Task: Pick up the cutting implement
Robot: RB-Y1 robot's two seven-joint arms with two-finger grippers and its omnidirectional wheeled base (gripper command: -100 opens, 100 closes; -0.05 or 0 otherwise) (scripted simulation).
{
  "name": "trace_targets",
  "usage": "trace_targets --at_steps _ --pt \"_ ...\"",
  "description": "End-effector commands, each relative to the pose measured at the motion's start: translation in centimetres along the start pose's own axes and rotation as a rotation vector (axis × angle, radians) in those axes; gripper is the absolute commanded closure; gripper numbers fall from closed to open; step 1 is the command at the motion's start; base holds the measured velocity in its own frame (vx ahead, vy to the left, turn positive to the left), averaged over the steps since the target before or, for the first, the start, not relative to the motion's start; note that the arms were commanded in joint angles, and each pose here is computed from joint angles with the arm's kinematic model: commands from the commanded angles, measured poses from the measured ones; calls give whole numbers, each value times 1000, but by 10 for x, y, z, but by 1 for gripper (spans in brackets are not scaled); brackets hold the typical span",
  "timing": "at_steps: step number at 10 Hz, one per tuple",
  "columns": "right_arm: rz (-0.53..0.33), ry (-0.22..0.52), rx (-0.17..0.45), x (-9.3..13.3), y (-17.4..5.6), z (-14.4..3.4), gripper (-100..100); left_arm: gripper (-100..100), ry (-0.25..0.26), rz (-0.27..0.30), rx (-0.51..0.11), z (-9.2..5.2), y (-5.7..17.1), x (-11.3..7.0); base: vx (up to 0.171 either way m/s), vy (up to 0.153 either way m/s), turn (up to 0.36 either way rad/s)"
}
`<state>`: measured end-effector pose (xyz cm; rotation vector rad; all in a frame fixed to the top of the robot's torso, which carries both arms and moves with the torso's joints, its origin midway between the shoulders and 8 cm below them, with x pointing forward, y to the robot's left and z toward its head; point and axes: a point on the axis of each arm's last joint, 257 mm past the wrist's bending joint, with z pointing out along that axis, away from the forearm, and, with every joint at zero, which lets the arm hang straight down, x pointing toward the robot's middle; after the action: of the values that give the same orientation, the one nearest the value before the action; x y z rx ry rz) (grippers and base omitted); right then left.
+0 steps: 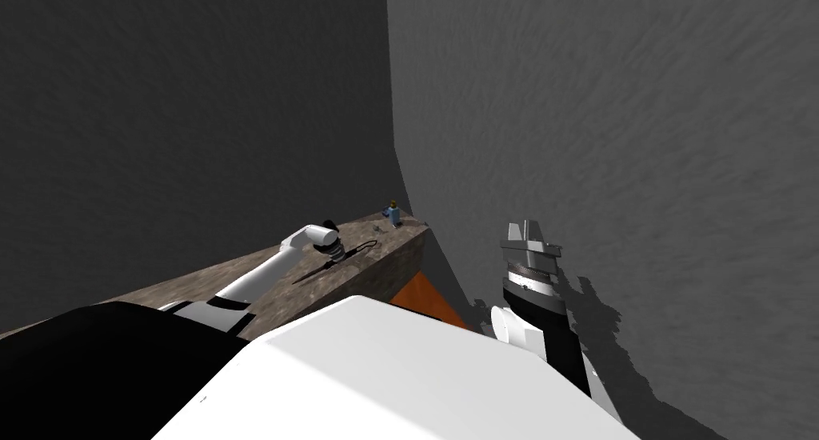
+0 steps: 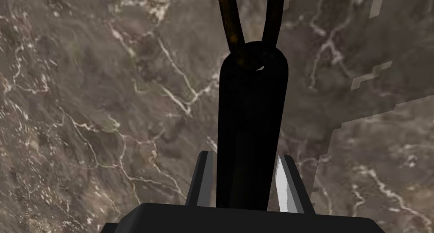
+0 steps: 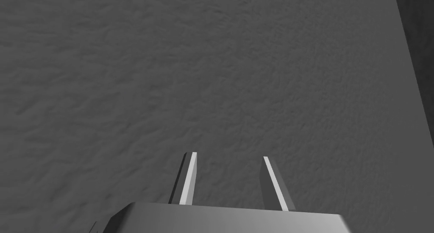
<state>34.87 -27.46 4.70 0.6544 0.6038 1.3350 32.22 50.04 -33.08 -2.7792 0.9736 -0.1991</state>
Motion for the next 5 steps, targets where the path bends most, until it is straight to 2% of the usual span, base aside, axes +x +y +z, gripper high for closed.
trace_targets --at_steps 1,3,4,5 --pt "0 0 0 0 0 0 0 100 10 46 -3 -6 6 11 105 -32 227" --pt "0 0 0 0 0 0 0 100 21 101 -7 -11 15 22 108 -30 285" --pt "0 0 0 0 0 0 0 100 19 83 -5 -8 11 19 47 -17 50" --pt "0 0 0 0 0 0 0 0 18 86 -6 -8 12 20 8 -4 -9"
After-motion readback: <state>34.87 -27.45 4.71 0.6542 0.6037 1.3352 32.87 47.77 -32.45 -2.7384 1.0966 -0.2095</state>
